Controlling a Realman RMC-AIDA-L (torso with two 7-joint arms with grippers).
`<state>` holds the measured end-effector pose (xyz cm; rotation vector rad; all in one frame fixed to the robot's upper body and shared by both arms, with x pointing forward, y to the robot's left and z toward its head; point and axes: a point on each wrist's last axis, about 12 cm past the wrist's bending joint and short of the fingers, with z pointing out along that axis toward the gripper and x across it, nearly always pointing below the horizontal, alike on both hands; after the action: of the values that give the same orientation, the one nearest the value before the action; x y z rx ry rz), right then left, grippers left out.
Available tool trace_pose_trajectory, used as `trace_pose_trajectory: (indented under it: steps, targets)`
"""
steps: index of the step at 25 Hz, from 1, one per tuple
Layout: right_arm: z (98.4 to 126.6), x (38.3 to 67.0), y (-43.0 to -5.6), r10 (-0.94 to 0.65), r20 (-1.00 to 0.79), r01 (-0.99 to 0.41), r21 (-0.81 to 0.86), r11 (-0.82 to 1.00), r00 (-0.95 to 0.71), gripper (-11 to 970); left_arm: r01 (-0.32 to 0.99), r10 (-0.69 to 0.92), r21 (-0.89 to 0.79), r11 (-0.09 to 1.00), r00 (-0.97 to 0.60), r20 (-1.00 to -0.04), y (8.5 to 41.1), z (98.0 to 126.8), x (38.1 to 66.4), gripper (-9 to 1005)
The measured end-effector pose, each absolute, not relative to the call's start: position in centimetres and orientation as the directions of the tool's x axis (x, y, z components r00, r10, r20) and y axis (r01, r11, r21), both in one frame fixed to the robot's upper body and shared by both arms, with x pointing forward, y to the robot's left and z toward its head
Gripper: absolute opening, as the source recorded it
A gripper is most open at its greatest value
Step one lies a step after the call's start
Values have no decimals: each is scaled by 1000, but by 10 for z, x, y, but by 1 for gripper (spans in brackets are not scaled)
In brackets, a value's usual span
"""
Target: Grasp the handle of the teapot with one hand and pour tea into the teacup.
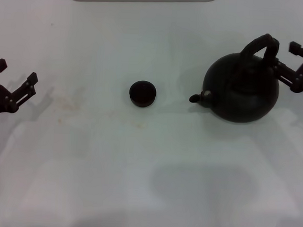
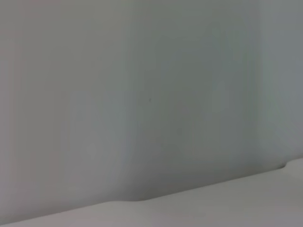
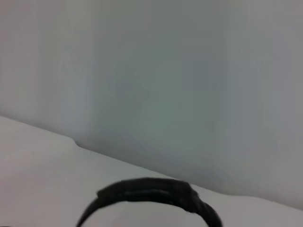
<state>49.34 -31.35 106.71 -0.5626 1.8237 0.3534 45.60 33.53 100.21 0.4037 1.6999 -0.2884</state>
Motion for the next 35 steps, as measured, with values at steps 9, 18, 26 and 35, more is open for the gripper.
trace_pose_trajectory:
  steps: [9,18,26,35]
  targets:
    - [1062,480,-363,-149,-956,-423,-30,906,-253,767,411,118,59,910,-122,-985,337,1003,457,826]
    - [1044,457,-398,-163,-983,-251,-139,958,-79,800,333,139,102,937,-90,-986,349,1009,467,827]
    - [1027,449,-400,-214,-976,-165,-203,965,-47,800,255,130,115,960,-44,-990,359,1017,473,827]
    - [1029,459,-413,-232,-970,-98,-224,970,-76,800,218,62,56,974,-20,-998,360,1022,477,827]
